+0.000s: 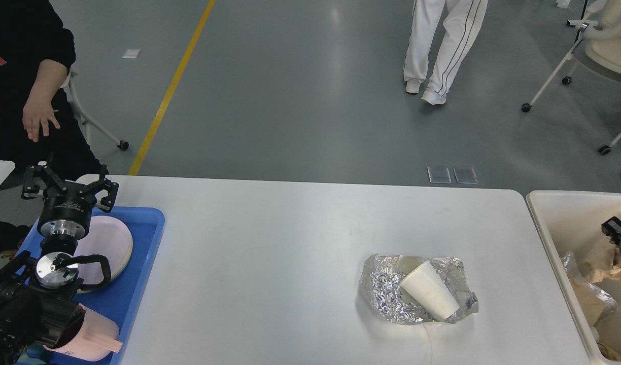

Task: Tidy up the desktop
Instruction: 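Carry the paper scrap into the white bin and release it, then swing the right gripper back over the foil and paper cup, then lower the right gripper onto the foil with the cup and grasp it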

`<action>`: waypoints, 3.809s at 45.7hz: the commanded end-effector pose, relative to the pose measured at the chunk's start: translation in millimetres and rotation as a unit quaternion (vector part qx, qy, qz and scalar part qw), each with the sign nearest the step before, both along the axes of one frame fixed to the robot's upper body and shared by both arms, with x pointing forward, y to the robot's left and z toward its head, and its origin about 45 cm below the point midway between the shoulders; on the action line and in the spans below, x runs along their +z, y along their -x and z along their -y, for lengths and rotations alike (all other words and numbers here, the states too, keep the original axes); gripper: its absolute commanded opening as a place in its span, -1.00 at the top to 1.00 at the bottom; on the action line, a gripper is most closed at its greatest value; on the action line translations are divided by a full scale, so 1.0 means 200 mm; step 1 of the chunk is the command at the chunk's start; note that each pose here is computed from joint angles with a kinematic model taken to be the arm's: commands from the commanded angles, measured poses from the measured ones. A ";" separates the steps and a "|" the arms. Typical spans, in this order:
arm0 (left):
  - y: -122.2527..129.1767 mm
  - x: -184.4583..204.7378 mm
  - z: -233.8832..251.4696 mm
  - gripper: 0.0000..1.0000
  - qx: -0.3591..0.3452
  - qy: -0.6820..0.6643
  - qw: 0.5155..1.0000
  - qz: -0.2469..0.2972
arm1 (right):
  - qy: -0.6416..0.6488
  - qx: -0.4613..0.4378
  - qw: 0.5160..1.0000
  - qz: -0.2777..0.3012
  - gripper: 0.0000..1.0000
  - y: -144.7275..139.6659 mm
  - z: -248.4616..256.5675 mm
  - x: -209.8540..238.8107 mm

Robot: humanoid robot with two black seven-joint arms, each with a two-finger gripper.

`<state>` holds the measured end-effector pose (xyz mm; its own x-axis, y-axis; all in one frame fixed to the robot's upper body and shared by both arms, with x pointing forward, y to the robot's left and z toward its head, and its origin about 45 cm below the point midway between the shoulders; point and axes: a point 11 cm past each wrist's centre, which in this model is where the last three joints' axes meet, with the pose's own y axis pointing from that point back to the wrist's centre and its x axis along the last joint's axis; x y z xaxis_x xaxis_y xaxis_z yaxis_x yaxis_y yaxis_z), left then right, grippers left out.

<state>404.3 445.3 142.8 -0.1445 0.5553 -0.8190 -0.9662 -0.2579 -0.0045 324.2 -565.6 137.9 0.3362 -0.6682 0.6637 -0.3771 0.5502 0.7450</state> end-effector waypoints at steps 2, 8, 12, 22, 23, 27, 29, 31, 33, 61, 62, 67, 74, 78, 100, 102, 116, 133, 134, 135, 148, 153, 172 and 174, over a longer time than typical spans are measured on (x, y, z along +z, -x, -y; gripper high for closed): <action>0.00 0.00 0.00 -0.93 0.000 0.000 1.000 0.000 | -0.002 0.003 1.000 0.006 -1.00 -0.03 -0.01 0.01; 0.00 0.00 0.00 -0.93 0.000 0.000 1.000 0.000 | -0.008 0.012 1.000 0.017 -1.00 -0.09 -0.06 0.05; 0.00 0.00 0.00 -0.93 0.000 0.000 1.000 0.000 | -0.021 0.024 0.999 0.030 -1.00 -0.17 -0.13 0.10; 0.00 0.00 0.00 -0.93 0.000 0.000 1.000 0.000 | -0.097 0.077 0.992 0.039 -1.00 -0.35 -0.43 0.29; 0.00 0.00 0.00 -0.93 0.000 0.000 1.000 0.000 | -0.106 0.083 0.990 0.041 -1.00 -0.36 -0.46 0.32; 0.00 0.00 0.00 -0.93 0.000 0.000 1.000 0.000 | -0.136 0.112 0.983 0.045 -1.00 -0.43 -0.58 0.44; 0.00 0.00 0.00 -0.93 0.000 0.000 1.000 0.001 | -0.150 0.129 0.979 0.046 -1.00 -0.47 -0.65 0.50; 0.00 0.00 0.00 -0.93 0.000 0.000 1.000 0.000 | -0.161 0.150 0.975 0.042 -1.00 -0.50 -0.72 0.58; 0.00 0.00 0.00 -0.93 0.000 0.000 1.000 0.000 | -0.163 0.170 0.971 0.035 -1.00 -0.51 -0.77 0.65; 0.00 0.00 0.00 -0.93 0.000 0.000 1.000 0.000 | -0.089 0.406 0.906 -0.084 -1.00 -0.59 -1.58 1.26; 0.00 0.00 0.00 -0.93 0.000 0.000 1.000 0.000 | -0.085 0.409 0.905 -0.086 -1.00 -0.59 -1.59 1.26; 0.00 0.00 0.00 -0.93 0.000 0.000 1.000 0.000 | -0.084 0.415 0.902 -0.086 -1.00 -0.59 -1.62 1.25; 0.00 0.00 0.00 -0.93 0.000 0.000 1.000 0.000 | -0.109 0.386 0.909 -0.116 -1.00 -0.55 -1.49 1.04; 0.00 0.00 0.00 -0.93 0.000 0.000 1.000 0.000 | -0.138 0.355 0.914 -0.142 -1.00 -0.50 -1.37 0.86; 0.00 0.00 0.00 -0.93 0.000 0.000 1.000 0.000 | -0.178 0.219 0.935 -0.216 -1.00 -0.03 -0.97 0.02; 0.00 0.00 0.00 -0.93 0.000 0.000 1.000 0.000 | -0.174 0.219 0.935 -0.221 -1.00 -0.01 -0.95 -0.01; 0.00 0.00 0.00 -0.93 0.000 0.000 1.000 0.001 | -0.178 0.227 0.927 -0.239 -1.00 0.05 -1.00 -0.10; 0.00 0.00 0.00 -0.93 0.000 0.000 1.000 0.000 | -0.180 0.231 0.921 -0.255 -1.00 0.12 -1.05 -0.21; 0.00 0.00 0.00 -0.93 0.000 0.000 1.000 0.000 | -0.181 0.231 0.921 -0.255 -1.00 0.12 -1.05 -0.21; 0.00 0.00 0.00 -0.93 0.000 0.000 1.000 0.000 | -0.180 0.231 0.922 -0.255 -1.00 0.12 -1.05 -0.21; 0.00 0.00 0.00 -0.93 0.000 0.000 1.000 0.000 | -0.186 0.236 0.918 -0.260 -1.00 0.14 -1.09 -0.25; 0.00 0.00 0.00 -0.93 0.000 0.000 1.000 0.000 | -0.192 0.235 0.917 -0.260 -0.96 0.15 -1.11 -0.27; 0.00 0.00 0.00 -0.93 0.000 0.000 1.000 0.000 | -0.191 0.237 0.916 -0.262 0.06 0.20 -1.16 -0.33; 0.00 0.00 0.00 -0.93 0.000 0.000 1.000 0.000 | -0.195 0.237 0.914 -0.266 0.47 0.22 -1.17 -0.33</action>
